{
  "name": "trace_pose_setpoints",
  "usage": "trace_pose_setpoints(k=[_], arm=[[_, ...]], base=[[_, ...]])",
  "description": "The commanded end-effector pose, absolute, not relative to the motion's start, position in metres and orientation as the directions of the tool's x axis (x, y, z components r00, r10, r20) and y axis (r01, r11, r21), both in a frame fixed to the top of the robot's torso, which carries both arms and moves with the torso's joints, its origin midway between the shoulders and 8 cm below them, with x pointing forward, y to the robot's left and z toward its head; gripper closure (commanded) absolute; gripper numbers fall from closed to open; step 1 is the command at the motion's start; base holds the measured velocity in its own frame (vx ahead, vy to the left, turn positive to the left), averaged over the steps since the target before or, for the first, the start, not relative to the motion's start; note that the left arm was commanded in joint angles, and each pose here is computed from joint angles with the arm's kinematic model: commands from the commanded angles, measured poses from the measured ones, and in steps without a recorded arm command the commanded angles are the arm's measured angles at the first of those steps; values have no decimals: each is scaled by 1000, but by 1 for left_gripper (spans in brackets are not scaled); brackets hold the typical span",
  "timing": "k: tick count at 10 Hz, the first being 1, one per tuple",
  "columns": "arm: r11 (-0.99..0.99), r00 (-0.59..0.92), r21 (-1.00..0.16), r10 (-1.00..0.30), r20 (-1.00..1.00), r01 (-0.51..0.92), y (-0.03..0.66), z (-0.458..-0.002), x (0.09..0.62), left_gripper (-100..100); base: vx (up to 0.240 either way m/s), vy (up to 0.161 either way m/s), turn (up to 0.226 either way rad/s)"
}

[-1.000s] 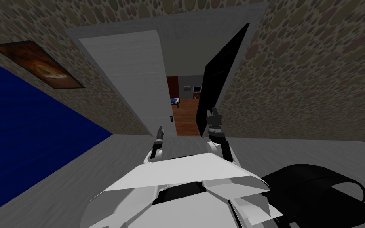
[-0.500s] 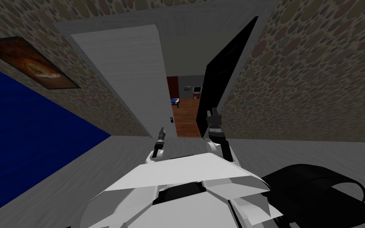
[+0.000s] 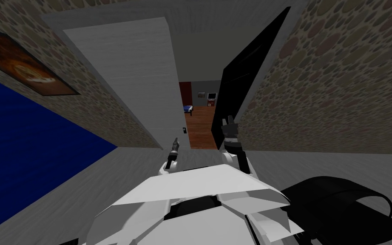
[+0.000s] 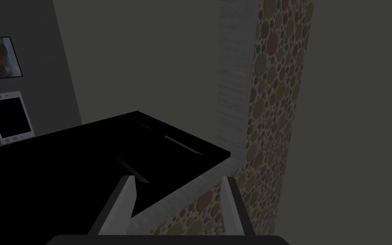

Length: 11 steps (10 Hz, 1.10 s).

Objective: Push the door open

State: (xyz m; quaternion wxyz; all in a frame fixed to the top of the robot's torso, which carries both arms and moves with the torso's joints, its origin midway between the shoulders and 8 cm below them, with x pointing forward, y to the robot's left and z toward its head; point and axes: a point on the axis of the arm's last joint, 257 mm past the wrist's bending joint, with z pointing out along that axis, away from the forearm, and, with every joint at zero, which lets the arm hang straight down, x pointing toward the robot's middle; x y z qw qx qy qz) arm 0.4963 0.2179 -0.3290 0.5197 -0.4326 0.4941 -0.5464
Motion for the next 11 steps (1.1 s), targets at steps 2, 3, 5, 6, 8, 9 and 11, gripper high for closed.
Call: trace_pose_setpoints(k=[2,3,5,6,8,9,11], arm=[[25,-98,-994,-995,-35,109,212,-344,496,-100],[23,-103,-995,-994,-33,98,209,-349,496,-100],[19,-113,-997,-993,-28,77,203,-359,496,-100],[17,-117,-997,-993,-25,69,201,-363,496,-100],[16,-121,-998,-992,-23,60,198,-366,496,-100],[14,-125,-999,-992,-20,52,195,-370,495,-100],[9,-136,-1000,-991,-13,30,188,-379,494,-100]], base=[[106,19,-4],[83,13,-3],[81,12,-3],[103,32,-4],[84,18,-2],[53,8,-1],[98,19,-4]])
